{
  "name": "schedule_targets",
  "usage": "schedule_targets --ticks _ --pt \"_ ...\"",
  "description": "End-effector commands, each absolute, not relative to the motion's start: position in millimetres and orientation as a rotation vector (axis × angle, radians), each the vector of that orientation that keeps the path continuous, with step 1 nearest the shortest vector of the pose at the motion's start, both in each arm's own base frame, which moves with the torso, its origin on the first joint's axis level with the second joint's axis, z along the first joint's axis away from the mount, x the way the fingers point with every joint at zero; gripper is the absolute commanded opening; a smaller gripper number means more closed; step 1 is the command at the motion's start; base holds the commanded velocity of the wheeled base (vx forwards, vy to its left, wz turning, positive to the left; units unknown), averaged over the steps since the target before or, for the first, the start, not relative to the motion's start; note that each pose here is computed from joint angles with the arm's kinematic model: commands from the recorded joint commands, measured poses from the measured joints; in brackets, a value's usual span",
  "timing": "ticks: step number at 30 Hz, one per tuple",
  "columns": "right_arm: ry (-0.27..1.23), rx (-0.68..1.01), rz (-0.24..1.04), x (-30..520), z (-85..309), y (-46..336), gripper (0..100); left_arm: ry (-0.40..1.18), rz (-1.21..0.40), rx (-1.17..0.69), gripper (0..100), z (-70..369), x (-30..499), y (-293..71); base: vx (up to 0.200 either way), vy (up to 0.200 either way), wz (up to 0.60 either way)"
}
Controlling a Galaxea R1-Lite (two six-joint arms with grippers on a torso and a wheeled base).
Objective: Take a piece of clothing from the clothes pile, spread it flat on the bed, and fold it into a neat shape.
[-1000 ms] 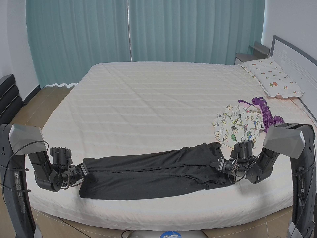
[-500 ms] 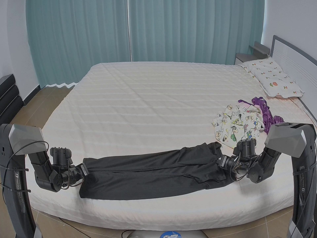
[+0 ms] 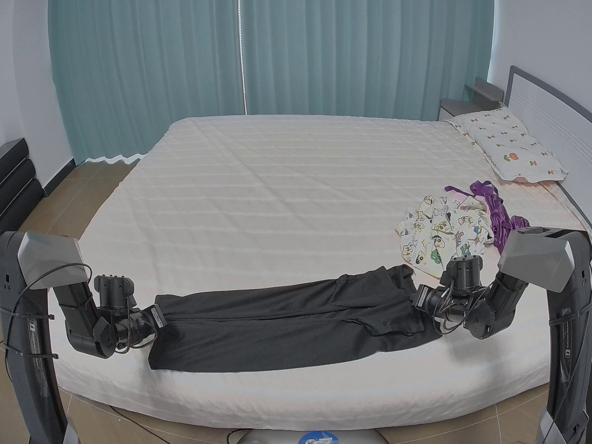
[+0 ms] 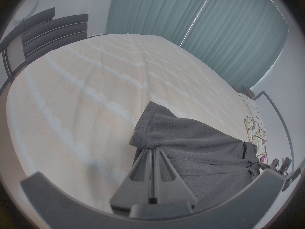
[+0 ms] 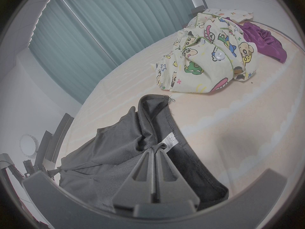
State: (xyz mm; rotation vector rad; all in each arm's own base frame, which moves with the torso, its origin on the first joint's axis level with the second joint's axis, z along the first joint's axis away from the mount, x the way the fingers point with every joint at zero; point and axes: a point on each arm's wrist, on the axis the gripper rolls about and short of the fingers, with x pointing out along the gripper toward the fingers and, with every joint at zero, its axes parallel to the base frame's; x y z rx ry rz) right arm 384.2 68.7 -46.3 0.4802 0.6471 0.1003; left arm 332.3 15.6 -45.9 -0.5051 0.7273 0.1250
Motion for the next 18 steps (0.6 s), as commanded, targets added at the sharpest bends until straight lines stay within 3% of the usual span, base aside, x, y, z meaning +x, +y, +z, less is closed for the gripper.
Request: schedule_targets --ticks 1,14,15,17,18 --pt "0.640 0.477 0.084 387.9 -50.1 66.8 0 0.732 0.126 -0.505 0 -47.6 332.2 15.5 0.000 0.000 0.00" --pt "0.646 0.472 0.087 389.1 -52.5 69.4 0 0.735 0.127 -0.505 0 -47.9 331.4 15.5 0.000 0.000 0.00" --pt "0.654 0.472 0.088 388.2 -53.8 70.5 0 0.741 0.125 -0.504 100 -49.0 330.2 14.9 0.000 0.000 0.00" --pt "0.661 0.469 0.089 388.0 -56.6 71.7 0 0.740 0.124 -0.505 100 -48.4 330.3 14.4 0.000 0.000 0.00" --pt "0.661 0.469 0.089 388.0 -56.6 71.7 100 0.740 0.124 -0.505 100 -48.4 330.3 14.4 0.000 0.000 0.00"
